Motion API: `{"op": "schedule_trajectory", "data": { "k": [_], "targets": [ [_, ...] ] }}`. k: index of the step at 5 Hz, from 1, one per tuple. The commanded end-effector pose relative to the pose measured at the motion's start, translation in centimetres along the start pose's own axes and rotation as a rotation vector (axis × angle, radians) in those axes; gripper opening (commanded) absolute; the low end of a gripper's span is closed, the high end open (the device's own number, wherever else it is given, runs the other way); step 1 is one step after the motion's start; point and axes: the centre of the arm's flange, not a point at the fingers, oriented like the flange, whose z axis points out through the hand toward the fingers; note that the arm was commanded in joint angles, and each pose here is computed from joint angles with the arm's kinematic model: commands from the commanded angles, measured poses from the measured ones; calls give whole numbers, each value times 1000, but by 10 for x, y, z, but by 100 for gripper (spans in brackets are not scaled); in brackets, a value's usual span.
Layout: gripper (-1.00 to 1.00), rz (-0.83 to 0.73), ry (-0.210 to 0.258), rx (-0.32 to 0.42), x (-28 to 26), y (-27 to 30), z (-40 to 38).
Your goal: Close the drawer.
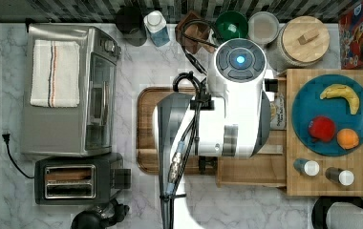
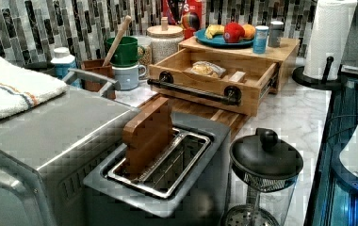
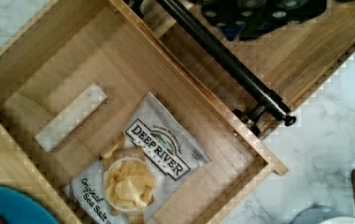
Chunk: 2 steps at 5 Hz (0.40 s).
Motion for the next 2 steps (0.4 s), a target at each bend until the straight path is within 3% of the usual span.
{"op": "schedule_trajectory", "data": {
  "k": [1, 2],
  "targets": [
    [100, -229, -68, 65, -40, -42, 16],
    [100, -310, -29, 72, -73, -62, 40]
  ]
}}
